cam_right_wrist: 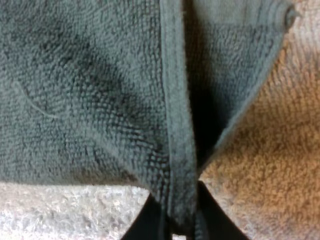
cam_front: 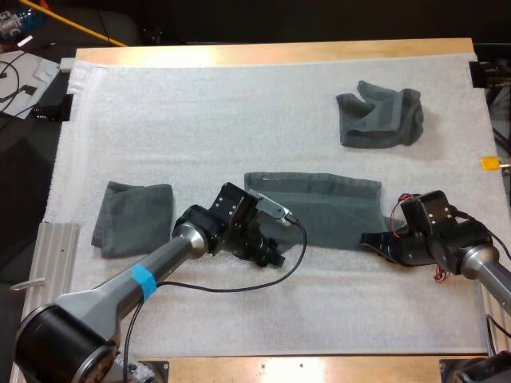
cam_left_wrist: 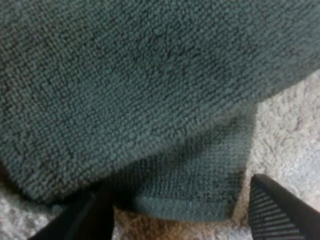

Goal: Pick towel from pile, fold and stack

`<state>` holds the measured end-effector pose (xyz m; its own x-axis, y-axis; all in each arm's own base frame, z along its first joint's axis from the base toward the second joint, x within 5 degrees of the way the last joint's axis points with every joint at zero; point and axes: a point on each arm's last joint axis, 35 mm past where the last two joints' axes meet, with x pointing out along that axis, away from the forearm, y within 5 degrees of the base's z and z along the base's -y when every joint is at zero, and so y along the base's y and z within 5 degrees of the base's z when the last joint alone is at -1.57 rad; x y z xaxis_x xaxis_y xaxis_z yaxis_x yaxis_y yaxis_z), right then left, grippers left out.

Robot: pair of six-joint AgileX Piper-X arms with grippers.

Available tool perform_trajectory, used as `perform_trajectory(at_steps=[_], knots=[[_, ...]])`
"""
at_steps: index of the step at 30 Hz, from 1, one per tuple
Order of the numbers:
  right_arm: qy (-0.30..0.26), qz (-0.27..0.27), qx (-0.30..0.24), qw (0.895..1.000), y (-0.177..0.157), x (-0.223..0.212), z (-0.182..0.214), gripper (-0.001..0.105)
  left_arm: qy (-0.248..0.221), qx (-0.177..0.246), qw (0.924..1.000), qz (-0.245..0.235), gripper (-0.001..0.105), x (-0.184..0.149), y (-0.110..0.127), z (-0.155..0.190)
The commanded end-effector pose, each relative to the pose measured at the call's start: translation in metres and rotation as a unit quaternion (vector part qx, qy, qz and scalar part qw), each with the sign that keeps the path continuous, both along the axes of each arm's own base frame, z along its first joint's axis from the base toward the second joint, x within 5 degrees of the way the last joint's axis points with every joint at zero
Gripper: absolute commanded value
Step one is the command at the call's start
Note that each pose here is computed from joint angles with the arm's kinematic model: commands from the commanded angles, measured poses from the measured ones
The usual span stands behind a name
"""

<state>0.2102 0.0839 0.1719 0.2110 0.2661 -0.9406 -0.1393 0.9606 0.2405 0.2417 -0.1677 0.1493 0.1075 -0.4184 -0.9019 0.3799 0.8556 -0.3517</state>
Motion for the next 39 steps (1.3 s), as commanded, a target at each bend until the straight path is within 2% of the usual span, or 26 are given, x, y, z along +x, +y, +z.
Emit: perform_trajectory(at_steps=[1, 5, 17, 22, 28, 39], knots=[[0.001, 0.004, -0.001, 1.000, 0.000, -0.001, 0.001, 0.000, 0.011, 0.001, 0.9999, -0.002, 0.058, 0.001, -0.003, -0.008], [0.001, 0.004, -0.002, 1.000, -0.001, -0.001, 0.001, 0.000, 0.024, 0.003, 0.9997, -0.002, 0.052, 0.001, -0.003, -0.014], [0.002, 0.007, -0.002, 1.000, 0.000, -0.001, 0.001, 0.000, 0.036, 0.014, 0.9992, 0.004, 0.002, 0.000, -0.001, -0.013], [0.002, 0.005, -0.001, 1.000, -0.001, 0.000, 0.000, 0.000, 0.021, 0.010, 0.9997, 0.002, 0.000, -0.001, -0.001, -0.006], [-0.002, 0.017, 0.009, 1.000, -0.002, -0.006, 0.008, 0.000, -0.020, -0.014, 0.9996, -0.011, 0.000, -0.016, 0.008, 0.042], [-0.097, 0.009, 0.080, 0.992, -0.014, -0.043, 0.081, 0.000, -0.082, -0.071, 0.9937, -0.029, 0.000, -0.054, 0.032, 0.128]])
